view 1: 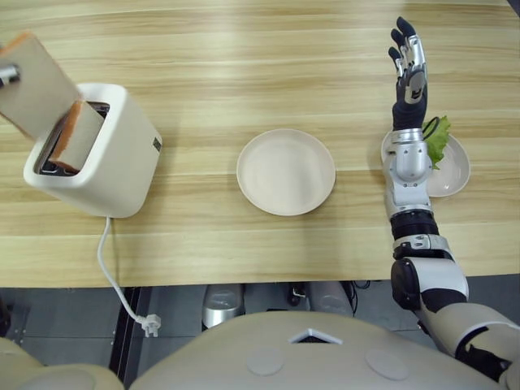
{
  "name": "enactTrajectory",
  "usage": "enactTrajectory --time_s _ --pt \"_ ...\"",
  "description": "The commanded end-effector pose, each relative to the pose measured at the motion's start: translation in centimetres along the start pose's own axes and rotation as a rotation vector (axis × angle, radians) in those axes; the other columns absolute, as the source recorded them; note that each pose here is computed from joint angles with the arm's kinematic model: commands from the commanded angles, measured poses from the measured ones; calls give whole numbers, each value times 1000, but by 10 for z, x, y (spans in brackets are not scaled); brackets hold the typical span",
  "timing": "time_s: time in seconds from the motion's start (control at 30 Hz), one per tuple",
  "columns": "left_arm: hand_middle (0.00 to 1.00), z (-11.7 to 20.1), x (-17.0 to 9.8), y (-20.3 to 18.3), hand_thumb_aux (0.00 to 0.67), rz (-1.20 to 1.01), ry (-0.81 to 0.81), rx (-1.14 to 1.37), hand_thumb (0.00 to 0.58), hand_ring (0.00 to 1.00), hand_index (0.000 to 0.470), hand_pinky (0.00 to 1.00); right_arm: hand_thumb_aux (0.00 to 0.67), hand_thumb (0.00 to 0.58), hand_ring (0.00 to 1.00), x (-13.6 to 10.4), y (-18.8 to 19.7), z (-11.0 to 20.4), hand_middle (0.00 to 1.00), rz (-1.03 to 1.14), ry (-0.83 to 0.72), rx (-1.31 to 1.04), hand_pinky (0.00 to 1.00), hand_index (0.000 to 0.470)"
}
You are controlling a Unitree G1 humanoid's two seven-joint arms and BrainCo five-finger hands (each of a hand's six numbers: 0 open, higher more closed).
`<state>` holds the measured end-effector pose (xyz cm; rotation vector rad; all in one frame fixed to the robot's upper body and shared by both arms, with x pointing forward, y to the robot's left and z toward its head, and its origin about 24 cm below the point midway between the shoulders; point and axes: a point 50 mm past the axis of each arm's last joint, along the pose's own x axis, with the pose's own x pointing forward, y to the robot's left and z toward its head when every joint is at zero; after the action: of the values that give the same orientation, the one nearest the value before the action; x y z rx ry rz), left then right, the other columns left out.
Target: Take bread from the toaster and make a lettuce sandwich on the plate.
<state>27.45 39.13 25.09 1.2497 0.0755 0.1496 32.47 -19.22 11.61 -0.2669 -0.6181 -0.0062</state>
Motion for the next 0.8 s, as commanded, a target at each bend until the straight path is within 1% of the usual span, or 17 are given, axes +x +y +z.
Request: enactTrajectory --time_s 0.03,0.17,0.27,0.37,0.5,0.63,0.7,0.8 --pt "1000 25 15 7 670 9 -130 -97 580 1000 460 1000 0 0 0 2 -7 4 0 -32 -18 13 0 0" --pt "1000 67 32 -5 670 -67 -333 -260 580 1000 460 1000 0 0 0 6 -23 8 0 -50 -25 -8 0 0" --pt "1000 91 39 -29 670 -180 -445 -376 580 1000 460 1000 0 0 0 12 -43 15 0 -14 -55 -129 0 0" --pt "1000 115 41 -66 670 -335 -536 -505 580 1000 460 1000 0 0 0 19 -65 19 0 66 -54 -301 0 0" --pt "1000 141 39 -126 670 -546 -591 -634 580 1000 460 1000 0 0 0 21 -101 12 0 207 40 -641 0 0" --pt "1000 154 38 -163 670 -658 -592 -654 580 1000 460 1000 0 0 0 11 -125 -2 0 330 129 -964 0 0" --pt "1000 162 39 -177 670 -705 -599 -647 580 1000 460 1000 0 0 0 -3 -134 -15 0 439 155 -1198 0 0" --pt "1000 172 41 -195 670 -762 -607 -598 580 1000 460 1000 0 0 0 -30 -145 -34 0 628 133 -1513 0 0"
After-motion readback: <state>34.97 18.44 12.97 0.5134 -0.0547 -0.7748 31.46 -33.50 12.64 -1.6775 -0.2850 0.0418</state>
